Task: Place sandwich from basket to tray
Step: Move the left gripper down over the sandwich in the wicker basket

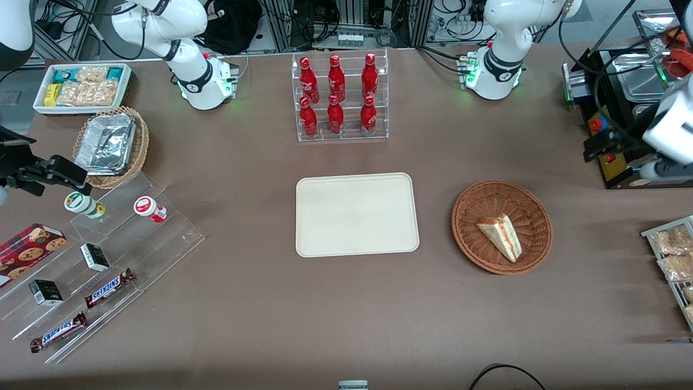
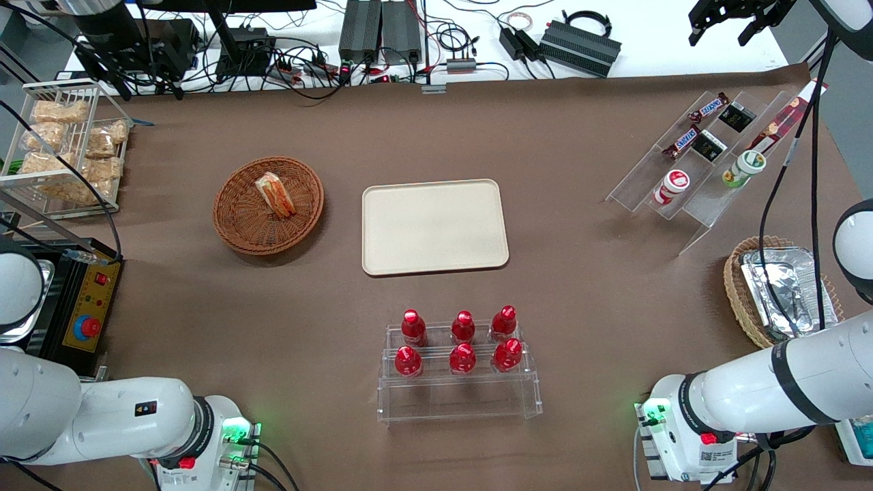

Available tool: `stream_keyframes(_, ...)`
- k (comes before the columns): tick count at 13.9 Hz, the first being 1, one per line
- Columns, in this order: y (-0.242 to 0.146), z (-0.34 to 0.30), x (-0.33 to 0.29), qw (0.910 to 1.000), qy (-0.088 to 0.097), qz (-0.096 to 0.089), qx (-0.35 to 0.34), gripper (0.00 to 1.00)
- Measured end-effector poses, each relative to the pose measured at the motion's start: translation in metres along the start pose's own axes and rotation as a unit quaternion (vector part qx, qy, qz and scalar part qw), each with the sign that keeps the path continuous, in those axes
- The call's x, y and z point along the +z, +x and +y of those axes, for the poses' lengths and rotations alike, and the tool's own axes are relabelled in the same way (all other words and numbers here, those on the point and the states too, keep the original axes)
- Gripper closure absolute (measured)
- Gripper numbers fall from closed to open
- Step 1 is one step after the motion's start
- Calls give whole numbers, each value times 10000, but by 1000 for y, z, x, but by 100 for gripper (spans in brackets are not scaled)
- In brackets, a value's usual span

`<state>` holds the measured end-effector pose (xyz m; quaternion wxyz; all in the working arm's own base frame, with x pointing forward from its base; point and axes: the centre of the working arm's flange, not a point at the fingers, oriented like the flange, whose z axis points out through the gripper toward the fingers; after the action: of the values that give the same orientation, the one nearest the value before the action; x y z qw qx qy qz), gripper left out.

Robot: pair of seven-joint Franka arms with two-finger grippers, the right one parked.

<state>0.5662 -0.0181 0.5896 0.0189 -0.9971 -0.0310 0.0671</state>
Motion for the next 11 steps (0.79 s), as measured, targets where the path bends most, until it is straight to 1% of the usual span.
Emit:
stream_keyframes(1, 13, 2, 20, 9999, -11, -66, -114, 0)
stream_keyframes(2, 25, 4, 43, 9998, -27, -71, -209, 0)
stream_keyframes(3, 37, 9, 68, 9994, -48, -33, -330, 0)
stream_keyframes(5, 49, 22, 115, 9976, -101, 127, -669, 0)
stream_keyframes(8, 47, 43, 169, 9922, -178, 292, -1198, 0)
stream_keyframes(11, 39, 63, 219, 9811, -373, 637, -1790, 0)
